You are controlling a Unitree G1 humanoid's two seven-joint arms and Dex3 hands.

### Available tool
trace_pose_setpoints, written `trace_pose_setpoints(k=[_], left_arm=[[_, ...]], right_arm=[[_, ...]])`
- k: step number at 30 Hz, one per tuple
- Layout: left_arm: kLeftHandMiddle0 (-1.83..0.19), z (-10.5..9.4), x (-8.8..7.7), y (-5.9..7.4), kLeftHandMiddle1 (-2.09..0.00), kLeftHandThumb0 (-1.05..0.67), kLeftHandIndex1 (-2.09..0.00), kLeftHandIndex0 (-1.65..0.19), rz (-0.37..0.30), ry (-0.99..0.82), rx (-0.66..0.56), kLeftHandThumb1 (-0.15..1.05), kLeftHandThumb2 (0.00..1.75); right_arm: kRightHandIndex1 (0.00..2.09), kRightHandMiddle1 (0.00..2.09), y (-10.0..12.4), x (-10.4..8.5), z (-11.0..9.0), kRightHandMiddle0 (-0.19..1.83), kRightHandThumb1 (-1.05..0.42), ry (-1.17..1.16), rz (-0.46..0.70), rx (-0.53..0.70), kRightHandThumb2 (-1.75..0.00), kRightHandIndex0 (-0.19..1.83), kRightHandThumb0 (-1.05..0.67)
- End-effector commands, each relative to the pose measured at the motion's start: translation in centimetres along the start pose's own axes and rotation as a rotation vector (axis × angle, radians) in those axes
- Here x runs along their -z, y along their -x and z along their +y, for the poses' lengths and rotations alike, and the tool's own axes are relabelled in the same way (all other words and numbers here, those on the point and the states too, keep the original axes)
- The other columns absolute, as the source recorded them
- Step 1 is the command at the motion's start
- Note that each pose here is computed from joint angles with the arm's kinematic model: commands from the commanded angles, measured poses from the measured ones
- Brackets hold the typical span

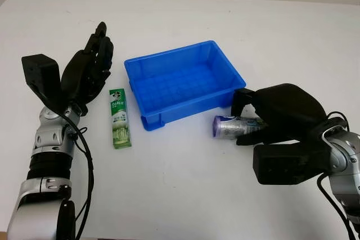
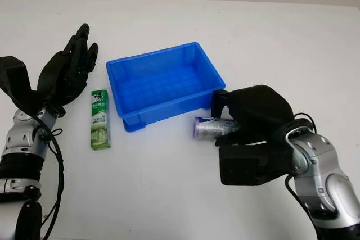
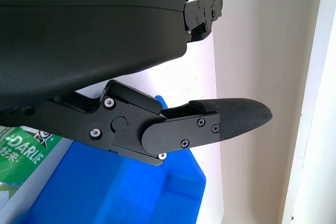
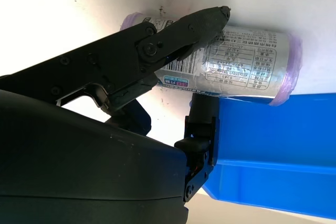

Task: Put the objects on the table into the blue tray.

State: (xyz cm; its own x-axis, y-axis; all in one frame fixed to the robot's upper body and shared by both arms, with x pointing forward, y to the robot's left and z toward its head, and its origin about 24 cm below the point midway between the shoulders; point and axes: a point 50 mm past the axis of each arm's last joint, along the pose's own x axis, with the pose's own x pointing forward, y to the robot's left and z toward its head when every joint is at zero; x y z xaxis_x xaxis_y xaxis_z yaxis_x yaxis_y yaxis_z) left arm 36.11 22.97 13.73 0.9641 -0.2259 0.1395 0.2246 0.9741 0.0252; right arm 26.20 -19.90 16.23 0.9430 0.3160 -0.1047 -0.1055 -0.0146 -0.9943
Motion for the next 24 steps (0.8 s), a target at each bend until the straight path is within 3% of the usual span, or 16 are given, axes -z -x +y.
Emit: trace_pose_setpoints(k=[1,6,11,16,19,24], left_arm=[[0.19,0.2,-0.4,0.1,0.0,-0.8,0.0,0.19,-0.014,-0.013,-0.005,1.05,0.57],[0.19,0.3,-0.5,0.1,0.0,-0.8,0.0,0.19,-0.014,-0.015,0.003,1.05,0.57],[0.19,0.4,-0.5,0.1,0.0,-0.8,0.0,0.19,-0.017,-0.015,0.01,1.05,0.55],[0.19,0.3,-0.6,0.0,0.0,-0.8,0.0,0.19,-0.019,-0.017,0.014,1.05,0.54],[0.19,0.3,-0.6,-0.1,0.0,-0.8,0.0,0.19,-0.019,-0.019,0.016,1.05,0.55],[0.19,0.2,-0.6,-0.2,0.0,-0.8,0.0,0.19,-0.015,-0.02,0.016,1.05,0.56]], right_arm=[[2.09,2.09,0.1,0.2,0.1,0.71,-0.98,0.017,-0.006,-0.031,-0.06,0.96,-0.51],[2.09,2.09,0.0,0.2,-0.2,0.71,-1.04,-0.012,-0.057,-0.12,-0.1,0.92,-0.48],[2.09,2.09,0.1,0.1,-1.0,0.74,-1.05,-0.176,-0.148,-0.112,-0.15,0.98,-0.42],[2.09,2.09,0.2,0.5,-3.0,0.92,-1.05,-0.456,-0.221,-0.115,-0.17,1.16,-0.38],[2.09,2.09,0.2,0.7,-4.0,1.16,-1.05,-0.536,-0.247,-0.117,-0.25,1.36,-0.42],[2.09,2.09,0.2,1.6,-6.3,1.09,-1.05,-0.722,-0.325,-0.114,-0.25,1.19,-0.39]])
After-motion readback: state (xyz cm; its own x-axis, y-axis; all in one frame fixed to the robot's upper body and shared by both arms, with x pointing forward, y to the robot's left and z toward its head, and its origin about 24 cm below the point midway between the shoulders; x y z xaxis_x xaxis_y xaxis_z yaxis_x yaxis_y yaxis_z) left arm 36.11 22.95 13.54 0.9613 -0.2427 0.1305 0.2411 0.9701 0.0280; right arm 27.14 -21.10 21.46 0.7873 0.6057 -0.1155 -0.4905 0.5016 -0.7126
